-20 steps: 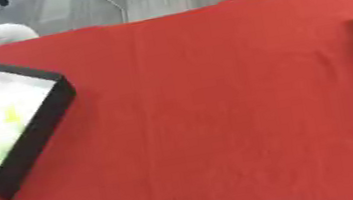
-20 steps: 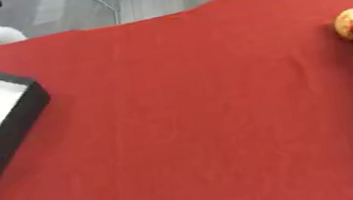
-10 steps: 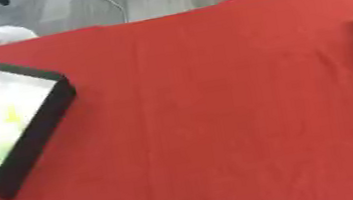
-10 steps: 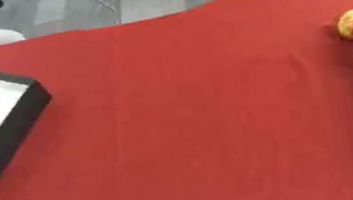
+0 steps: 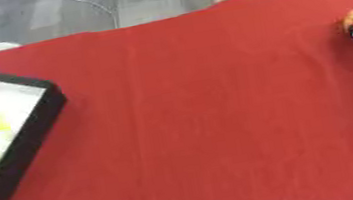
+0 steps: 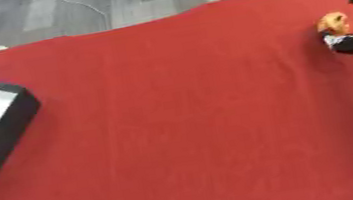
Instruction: Pick up the objects with one hand, pass them to the other hand, and then place them into the box on the other side of the table.
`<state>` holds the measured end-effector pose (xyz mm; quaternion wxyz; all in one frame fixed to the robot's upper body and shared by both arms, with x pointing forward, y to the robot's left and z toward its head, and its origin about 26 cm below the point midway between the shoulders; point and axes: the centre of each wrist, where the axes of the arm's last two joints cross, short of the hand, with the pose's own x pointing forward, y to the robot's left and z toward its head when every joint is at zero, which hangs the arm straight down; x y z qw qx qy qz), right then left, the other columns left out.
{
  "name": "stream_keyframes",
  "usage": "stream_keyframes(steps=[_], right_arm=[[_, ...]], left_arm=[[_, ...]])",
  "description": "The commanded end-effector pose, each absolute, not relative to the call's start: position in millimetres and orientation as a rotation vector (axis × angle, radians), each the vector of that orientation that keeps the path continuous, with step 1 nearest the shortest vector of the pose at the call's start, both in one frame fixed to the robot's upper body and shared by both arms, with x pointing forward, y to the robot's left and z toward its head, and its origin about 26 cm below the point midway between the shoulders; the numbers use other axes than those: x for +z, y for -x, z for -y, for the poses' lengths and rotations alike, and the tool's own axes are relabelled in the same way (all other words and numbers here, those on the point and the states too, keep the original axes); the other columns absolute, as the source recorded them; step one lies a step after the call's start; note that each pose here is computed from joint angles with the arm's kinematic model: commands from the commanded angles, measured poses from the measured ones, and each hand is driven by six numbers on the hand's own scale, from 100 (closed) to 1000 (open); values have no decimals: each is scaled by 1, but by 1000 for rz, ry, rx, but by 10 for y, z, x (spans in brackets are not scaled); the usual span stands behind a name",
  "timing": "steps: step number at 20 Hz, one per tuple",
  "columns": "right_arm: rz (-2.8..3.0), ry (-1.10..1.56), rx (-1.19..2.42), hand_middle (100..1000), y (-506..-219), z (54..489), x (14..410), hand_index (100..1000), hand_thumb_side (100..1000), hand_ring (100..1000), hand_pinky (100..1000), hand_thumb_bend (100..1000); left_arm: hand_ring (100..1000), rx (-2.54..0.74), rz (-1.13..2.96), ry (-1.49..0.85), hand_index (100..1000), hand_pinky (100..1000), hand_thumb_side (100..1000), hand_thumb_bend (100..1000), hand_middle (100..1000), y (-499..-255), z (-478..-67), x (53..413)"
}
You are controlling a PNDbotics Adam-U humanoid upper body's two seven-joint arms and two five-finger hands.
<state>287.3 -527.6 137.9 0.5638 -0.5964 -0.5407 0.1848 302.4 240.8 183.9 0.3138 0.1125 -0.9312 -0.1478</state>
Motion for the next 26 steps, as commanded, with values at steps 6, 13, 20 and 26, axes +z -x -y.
stream_keyframes(steps=[6,13,20,26], right_arm=[[1275,1377,508,852,-2871,5348,1637,874,430,819,695,425],[1252,1301,554,824,-2873,5358,1607,840,323,810,695,375],[1246,1256,584,752,-2880,5349,1591,719,100,764,677,100],[1248,1321,515,555,-2870,5363,1585,498,100,667,620,100]], left_arm=[[488,-418,2497,-319,801,429,632,633,610,-3009,-2428,1946],[487,-422,2502,-322,801,430,633,633,611,-3011,-2425,1953],[485,-425,2504,-324,801,430,636,631,610,-3012,-2421,1956],[485,-425,2503,-324,802,430,638,629,610,-3012,-2420,1955]])
